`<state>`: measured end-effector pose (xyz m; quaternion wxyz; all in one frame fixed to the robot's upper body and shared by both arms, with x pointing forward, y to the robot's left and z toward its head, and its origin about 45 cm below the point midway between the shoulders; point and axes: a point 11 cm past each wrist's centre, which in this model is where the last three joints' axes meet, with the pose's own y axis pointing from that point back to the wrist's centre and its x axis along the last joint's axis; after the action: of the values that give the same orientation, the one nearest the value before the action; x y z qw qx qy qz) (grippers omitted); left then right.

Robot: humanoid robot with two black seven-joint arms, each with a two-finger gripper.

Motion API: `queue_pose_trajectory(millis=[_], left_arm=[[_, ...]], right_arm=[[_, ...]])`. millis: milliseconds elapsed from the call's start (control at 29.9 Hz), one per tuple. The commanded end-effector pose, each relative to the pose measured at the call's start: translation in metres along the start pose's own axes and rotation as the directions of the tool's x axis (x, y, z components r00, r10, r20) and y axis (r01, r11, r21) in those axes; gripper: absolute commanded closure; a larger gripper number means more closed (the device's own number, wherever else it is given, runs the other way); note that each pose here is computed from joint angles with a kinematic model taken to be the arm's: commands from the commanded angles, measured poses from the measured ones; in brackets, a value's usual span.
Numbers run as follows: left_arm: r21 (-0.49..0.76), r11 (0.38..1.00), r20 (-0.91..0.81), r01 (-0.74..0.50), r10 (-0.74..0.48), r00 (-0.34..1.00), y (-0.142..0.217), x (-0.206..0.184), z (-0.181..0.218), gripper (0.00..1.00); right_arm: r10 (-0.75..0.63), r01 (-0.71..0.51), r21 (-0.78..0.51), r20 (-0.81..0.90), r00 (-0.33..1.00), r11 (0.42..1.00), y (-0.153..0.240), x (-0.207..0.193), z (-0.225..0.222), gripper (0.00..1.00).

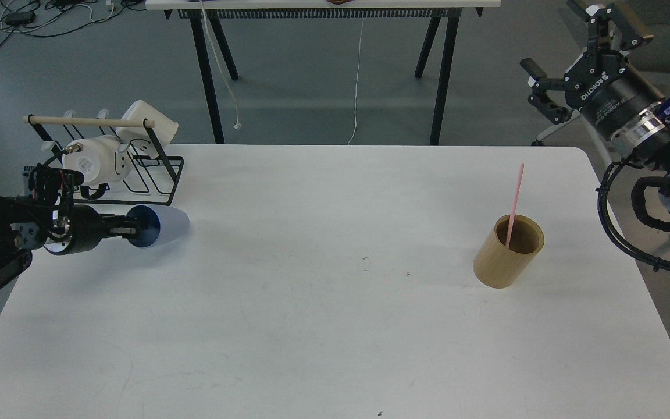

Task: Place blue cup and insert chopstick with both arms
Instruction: 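Lift the blue cup and carry it toward the table center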

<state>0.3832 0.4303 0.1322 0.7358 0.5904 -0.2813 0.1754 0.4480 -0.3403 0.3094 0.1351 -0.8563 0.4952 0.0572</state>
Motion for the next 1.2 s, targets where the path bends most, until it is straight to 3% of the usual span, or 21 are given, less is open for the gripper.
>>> queue_pose_trajectory(millis=[0, 167, 368, 469, 669, 837, 904, 1171], left_arm=[[-0.056, 0.998, 0.023, -0.04, 0.041, 0.999, 0.008, 0.025, 0.015, 1.0], [-0.226, 0.97, 0.093, -0.093, 0.116, 0.989, 0.023, 0.078, 0.076, 1.0], [-0.388, 0.921, 0.251, 0.023, 0.082, 0.964, 0.024, 0.12, 0.174, 1.0], [-0.35, 0.923, 0.467, 0.158, 0.025, 0.884, 0.02, 0.139, 0.226, 1.0], [-0.328, 0.926, 0.771, 0.185, 0.149, 0.619, 0.025, 0.173, 0.335, 1.0], [-0.223, 0.925, 0.93, 0.309, 0.107, 0.352, 0.007, 0.136, 0.405, 1.0], [-0.16, 0.924, 0.963, 0.347, 0.069, 0.26, -0.003, 0.117, 0.417, 1.0], [0.1, 0.93, 0.984, 0.353, -0.146, 0.105, -0.02, 0.104, 0.352, 1.0]], right_arm=[[0.006, -0.006, 0.014, -0.002, 1.0, 1.0, 0.0, 0.002, -0.005, 0.0], [0.054, -0.053, 0.064, -0.013, 0.998, 0.997, 0.001, 0.017, -0.022, 0.0], [0.142, -0.137, 0.15, -0.022, 0.99, 0.979, 0.008, 0.044, -0.049, 0.01], [0.177, -0.17, 0.182, -0.021, 0.984, 0.968, 0.012, 0.054, -0.059, 0.01], [0.21, -0.201, 0.197, -0.025, 0.977, 0.959, 0.02, 0.064, -0.067, 0.01], [0.254, -0.239, 0.223, -0.04, 0.966, 0.945, 0.03, 0.078, -0.081, 0.01], [0.27, -0.251, 0.238, -0.047, 0.962, 0.938, 0.036, 0.083, -0.09, 0.01], [0.283, -0.26, 0.245, -0.062, 0.957, 0.934, 0.043, 0.087, -0.098, 0.01]])
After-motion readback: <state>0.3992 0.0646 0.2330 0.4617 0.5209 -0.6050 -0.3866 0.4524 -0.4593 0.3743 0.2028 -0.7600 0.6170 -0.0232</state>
